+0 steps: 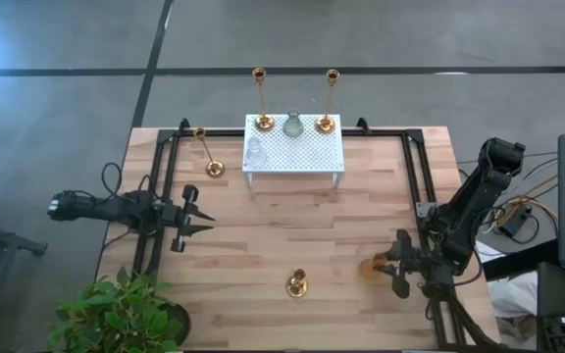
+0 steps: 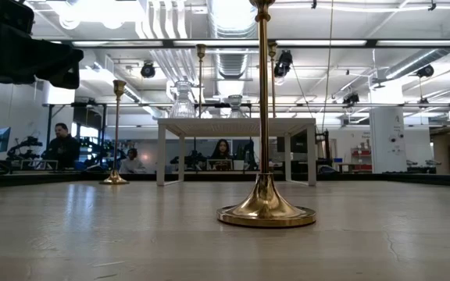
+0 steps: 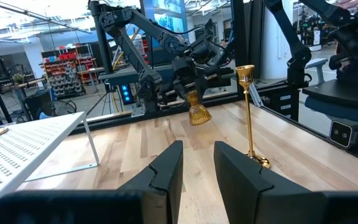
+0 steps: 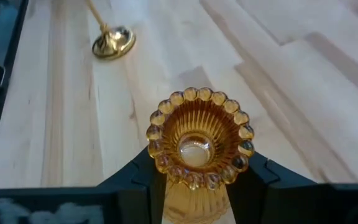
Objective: Pick & Place candle stick holders
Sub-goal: Put the orange glass candle holder on the shelf
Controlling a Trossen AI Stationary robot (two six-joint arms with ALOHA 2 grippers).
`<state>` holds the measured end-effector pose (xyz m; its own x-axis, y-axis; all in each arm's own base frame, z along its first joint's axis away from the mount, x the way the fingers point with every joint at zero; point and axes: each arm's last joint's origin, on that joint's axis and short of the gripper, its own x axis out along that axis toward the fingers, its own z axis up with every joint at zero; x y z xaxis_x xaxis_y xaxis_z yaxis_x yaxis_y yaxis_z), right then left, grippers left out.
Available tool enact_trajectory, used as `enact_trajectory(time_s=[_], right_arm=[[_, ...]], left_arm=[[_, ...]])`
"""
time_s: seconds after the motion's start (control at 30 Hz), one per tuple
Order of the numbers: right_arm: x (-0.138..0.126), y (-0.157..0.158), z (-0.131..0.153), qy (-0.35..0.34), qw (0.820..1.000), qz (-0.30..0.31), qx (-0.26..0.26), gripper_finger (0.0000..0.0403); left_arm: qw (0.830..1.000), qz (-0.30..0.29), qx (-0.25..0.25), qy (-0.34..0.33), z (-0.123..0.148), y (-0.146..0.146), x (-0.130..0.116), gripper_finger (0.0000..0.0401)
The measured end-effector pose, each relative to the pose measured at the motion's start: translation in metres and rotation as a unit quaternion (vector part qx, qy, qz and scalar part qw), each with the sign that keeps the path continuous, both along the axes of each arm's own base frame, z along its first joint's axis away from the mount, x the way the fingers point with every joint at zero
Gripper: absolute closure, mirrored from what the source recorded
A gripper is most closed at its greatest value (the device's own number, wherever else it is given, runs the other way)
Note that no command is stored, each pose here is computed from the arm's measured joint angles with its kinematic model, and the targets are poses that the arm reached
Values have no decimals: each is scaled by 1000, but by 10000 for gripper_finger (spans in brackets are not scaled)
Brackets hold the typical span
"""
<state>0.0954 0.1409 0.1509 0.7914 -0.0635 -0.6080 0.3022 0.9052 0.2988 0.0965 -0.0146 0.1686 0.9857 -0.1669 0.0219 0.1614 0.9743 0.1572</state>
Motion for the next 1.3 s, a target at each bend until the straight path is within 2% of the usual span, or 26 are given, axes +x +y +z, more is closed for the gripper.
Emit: enact_trajectory(time_s=[0.33,0.63,0.83,1.3], right_arm=[[4,2,11,-27,999,-23,22,284],[25,-14,34,-17,998,-36,43,284],[44,-46,50,-23,997,-69,30,284],[84,-143,90,-3,992,-127,-18,284]], left_arm=[[1000,0,0,0,0,0,0,304],[1000,0,0,0,0,0,0,304],[1000,0,0,0,0,0,0,304],[1000,0,0,0,0,0,0,304]])
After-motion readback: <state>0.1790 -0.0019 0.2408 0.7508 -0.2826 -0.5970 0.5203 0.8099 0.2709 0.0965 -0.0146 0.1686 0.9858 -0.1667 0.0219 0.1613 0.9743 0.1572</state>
